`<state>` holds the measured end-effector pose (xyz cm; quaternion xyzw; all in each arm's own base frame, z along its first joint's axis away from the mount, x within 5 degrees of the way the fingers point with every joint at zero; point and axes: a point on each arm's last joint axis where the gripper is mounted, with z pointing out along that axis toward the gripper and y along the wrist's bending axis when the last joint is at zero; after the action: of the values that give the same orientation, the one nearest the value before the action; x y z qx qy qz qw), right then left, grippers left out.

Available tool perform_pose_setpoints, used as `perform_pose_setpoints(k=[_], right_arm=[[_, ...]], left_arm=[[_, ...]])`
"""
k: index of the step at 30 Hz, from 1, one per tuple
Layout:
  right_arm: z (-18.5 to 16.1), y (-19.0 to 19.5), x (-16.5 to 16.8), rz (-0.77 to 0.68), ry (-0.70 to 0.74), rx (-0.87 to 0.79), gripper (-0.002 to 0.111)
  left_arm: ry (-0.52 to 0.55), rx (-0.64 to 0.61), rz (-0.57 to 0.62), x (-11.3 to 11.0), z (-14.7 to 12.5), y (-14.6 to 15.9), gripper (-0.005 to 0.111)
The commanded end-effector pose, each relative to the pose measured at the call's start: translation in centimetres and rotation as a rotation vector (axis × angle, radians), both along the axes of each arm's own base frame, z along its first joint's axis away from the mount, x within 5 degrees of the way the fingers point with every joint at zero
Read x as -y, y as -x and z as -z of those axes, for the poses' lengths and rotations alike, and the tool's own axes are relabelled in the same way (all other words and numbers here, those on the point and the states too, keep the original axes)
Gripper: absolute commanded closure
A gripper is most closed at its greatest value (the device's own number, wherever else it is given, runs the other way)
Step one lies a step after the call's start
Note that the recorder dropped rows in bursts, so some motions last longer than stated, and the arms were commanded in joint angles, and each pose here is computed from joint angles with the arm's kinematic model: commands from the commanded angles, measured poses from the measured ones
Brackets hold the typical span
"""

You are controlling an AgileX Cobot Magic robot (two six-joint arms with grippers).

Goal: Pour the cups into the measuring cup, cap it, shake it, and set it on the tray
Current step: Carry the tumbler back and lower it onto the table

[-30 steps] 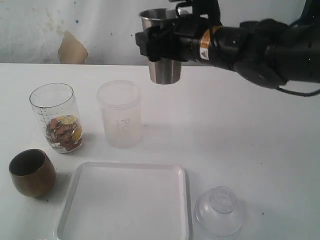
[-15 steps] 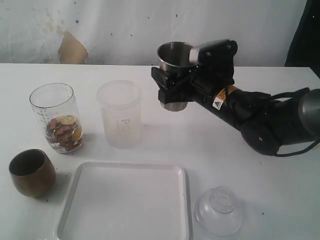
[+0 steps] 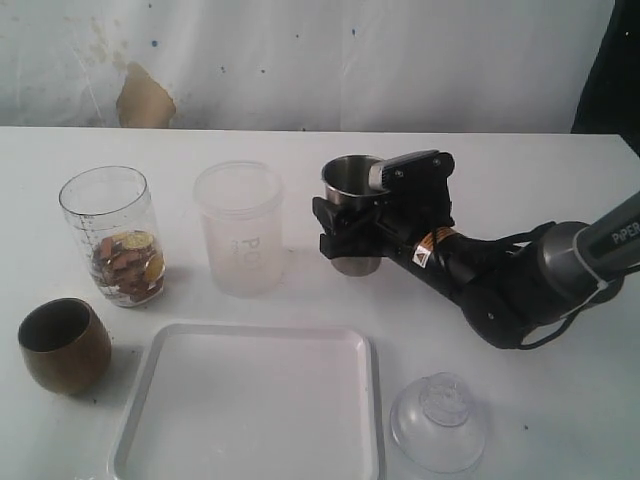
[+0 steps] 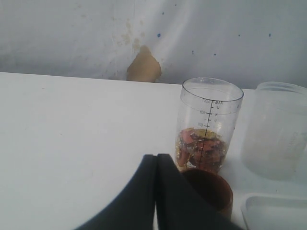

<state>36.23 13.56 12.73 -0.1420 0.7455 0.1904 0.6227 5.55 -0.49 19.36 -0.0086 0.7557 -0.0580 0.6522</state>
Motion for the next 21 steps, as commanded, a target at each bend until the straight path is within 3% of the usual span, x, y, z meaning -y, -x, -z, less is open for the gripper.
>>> perform_pose_setpoints(k=[1,12,21], right_arm=[[-0.57,-0.15,0.33,0.02,-0.02,0.055,0.107],[0.14,-0.1,0.45,0.016,0.088,0.022,0.077],[0.36,-0.07,0.49,0.017,0.099,0.0,0.067]], left_arm=[[-0.004,-0.002,0.006,0.03,0.14,0.02,0.107],[-0.004,-0.002,0.006,0.03,0.14,0.02,0.107],[-0.004,-0.002,0.006,0.03,0.14,0.02,0.107]])
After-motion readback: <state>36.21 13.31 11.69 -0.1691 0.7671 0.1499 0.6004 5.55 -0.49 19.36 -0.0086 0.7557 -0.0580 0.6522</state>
